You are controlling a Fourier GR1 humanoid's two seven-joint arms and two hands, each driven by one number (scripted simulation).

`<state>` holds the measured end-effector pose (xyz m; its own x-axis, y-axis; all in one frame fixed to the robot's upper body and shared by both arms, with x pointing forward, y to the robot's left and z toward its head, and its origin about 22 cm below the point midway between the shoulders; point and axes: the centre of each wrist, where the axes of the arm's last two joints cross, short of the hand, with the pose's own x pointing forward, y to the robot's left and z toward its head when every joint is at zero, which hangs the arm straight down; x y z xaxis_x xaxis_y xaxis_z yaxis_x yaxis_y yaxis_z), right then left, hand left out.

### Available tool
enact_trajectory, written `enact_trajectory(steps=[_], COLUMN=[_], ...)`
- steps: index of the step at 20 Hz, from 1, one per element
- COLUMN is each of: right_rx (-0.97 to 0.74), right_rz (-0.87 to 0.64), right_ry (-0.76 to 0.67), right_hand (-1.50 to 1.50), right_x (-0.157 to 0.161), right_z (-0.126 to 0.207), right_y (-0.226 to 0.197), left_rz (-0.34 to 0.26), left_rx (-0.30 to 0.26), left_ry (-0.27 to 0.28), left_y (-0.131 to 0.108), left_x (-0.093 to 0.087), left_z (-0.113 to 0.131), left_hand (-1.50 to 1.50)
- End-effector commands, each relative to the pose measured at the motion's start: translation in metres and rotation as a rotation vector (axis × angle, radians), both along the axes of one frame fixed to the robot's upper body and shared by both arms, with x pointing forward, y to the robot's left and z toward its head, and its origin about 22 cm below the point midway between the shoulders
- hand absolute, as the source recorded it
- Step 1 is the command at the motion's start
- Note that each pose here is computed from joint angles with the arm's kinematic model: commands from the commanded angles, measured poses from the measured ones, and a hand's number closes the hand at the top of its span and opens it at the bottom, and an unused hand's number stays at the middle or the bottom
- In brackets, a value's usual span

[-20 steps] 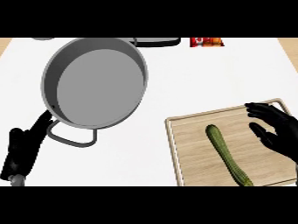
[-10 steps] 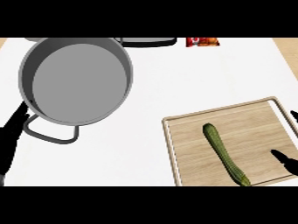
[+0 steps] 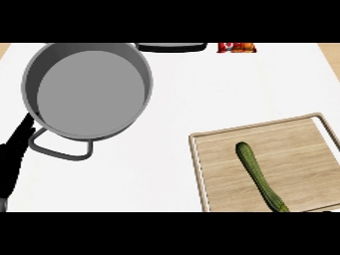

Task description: Pick the squash from the tray and place it in the pot

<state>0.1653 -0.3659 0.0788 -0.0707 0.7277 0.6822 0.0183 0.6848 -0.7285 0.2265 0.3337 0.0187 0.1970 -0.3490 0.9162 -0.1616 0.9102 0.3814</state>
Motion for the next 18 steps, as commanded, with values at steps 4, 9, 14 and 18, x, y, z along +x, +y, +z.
enact_trajectory(steps=[4, 9, 14, 18], right_rx=[-0.165, -0.365, -0.398, -0.413], right_rz=[0.085, 0.122, 0.176, 0.223], right_ry=[0.241, 0.48, 0.644, 0.705], right_hand=[-1.5, -1.5, -1.5, -1.5], right_x=[0.018, 0.037, 0.068, 0.08], right_z=[0.055, 0.063, 0.071, 0.068], right_y=[0.034, 0.053, 0.076, 0.104], left_rz=[-0.011, -0.05, -0.036, -0.021], left_rx=[-0.014, -0.004, -0.008, -0.022], left_ry=[0.001, -0.002, -0.022, -0.009], left_y=[0.004, -0.016, -0.005, -0.001], left_x=[-0.001, 0.013, 0.013, 0.012], left_z=[0.004, 0.0, 0.0, 0.005], left_hand=[0.0, 0.0, 0.0, 0.0])
